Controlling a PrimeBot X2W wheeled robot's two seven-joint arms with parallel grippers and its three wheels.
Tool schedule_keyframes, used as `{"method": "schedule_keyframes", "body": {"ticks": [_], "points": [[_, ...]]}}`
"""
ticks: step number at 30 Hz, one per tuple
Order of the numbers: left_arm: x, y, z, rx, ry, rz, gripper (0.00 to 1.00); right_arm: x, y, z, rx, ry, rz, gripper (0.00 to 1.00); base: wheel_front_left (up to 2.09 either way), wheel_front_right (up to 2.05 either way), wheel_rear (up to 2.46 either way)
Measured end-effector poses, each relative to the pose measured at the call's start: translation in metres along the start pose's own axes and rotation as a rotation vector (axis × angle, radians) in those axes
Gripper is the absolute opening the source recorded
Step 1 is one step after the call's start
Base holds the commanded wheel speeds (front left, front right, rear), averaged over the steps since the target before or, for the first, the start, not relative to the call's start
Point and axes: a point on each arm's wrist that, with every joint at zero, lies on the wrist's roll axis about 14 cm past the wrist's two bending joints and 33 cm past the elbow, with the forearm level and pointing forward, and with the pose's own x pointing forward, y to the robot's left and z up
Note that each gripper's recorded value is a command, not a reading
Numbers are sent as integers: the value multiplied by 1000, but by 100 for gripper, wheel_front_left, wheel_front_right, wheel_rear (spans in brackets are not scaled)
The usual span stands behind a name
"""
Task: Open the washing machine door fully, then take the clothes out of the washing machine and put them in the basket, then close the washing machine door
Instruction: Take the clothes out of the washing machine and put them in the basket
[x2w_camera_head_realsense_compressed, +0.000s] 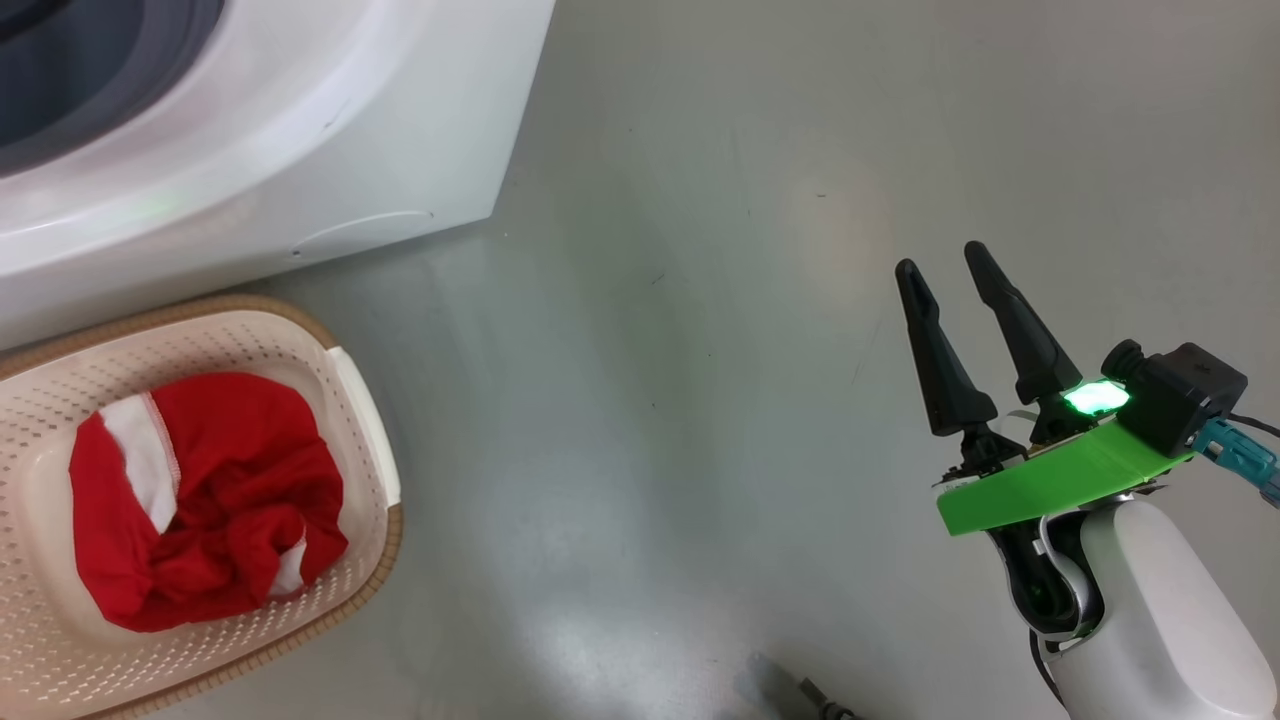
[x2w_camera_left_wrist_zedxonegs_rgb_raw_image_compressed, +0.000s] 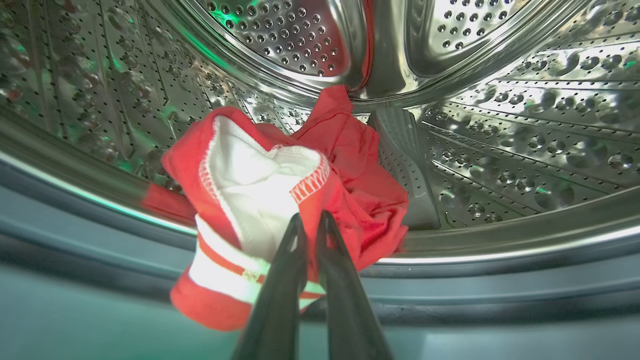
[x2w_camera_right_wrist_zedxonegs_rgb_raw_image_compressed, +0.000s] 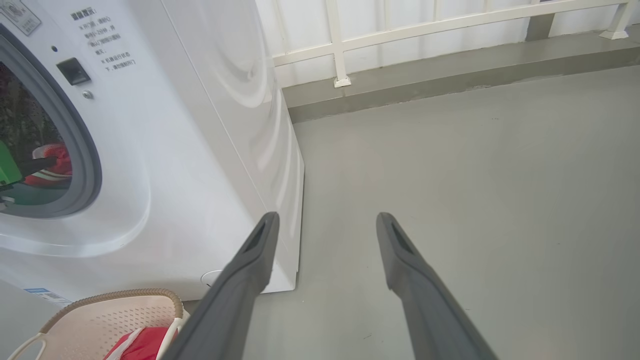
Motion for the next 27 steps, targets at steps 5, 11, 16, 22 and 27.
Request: {"method": "schedule_keyframes", "body": {"ticks": [5,11,16,22,27], "points": [[-3,0,5,0,-20,-8,0,0,1,2,3,-7,2,100,0,0,0],[-15,-9,16,12,-91,-58,0,1,7,10,15,-30,16,100,0,0,0],[-29,-11,11,32,-103,-86,0,3,14,14,25,-43,37,100,0,0,0],[-49,-26,16,3,-150,-153,0,2,20,20,29,-58,60,100,0,0,0],[-76,-37,20,-4,-215,-208,0,-4,22,27,26,-71,71,100,0,0,0]]}}
